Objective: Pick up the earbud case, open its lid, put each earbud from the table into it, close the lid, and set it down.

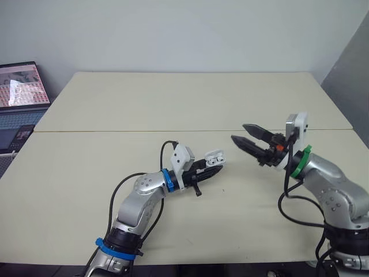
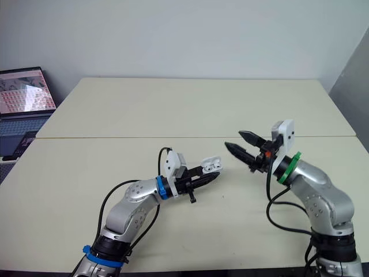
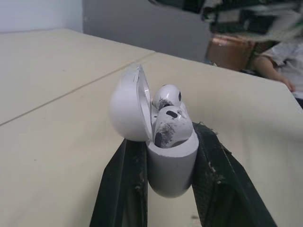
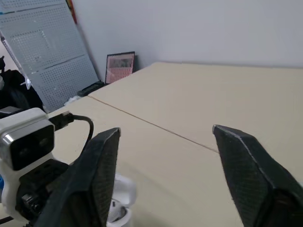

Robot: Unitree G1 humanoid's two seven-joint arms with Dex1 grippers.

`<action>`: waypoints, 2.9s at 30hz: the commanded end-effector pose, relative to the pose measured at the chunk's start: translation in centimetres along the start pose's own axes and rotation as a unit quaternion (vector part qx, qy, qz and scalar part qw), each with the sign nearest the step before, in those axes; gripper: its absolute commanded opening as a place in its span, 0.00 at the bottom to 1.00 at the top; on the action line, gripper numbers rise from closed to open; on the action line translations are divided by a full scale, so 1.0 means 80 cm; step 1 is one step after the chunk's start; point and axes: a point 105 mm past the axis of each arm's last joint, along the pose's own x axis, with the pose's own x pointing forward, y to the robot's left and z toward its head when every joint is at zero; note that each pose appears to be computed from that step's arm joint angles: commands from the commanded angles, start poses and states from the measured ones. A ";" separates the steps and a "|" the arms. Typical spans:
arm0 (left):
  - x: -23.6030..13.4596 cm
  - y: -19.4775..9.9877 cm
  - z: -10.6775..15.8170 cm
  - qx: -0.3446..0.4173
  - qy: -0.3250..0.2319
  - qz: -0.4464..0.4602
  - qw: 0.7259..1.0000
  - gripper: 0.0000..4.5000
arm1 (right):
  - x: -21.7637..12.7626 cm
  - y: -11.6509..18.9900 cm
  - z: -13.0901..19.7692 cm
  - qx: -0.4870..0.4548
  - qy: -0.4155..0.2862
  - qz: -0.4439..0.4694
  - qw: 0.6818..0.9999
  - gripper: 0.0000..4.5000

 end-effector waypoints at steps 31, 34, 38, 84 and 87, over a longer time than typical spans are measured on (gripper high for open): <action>0.012 -0.017 0.004 -0.014 0.010 -0.107 0.994 0.18 | -0.004 0.057 0.000 -0.025 0.060 0.217 0.974 0.01; 0.014 -0.017 0.004 -0.013 0.008 -0.109 0.994 0.18 | 0.000 0.060 0.003 -0.017 0.056 0.219 0.974 0.01; 0.016 -0.017 0.006 -0.014 0.002 -0.109 0.994 0.18 | -0.014 0.057 -0.047 -0.030 0.153 0.212 0.965 0.01; -0.138 0.010 -0.034 0.070 0.130 0.084 0.985 1.00 | -0.180 -0.017 -0.119 -0.087 0.162 -0.057 0.981 1.00; -0.148 0.014 -0.041 0.080 0.133 0.108 0.982 1.00 | -0.181 -0.015 -0.120 -0.083 0.163 -0.055 0.982 1.00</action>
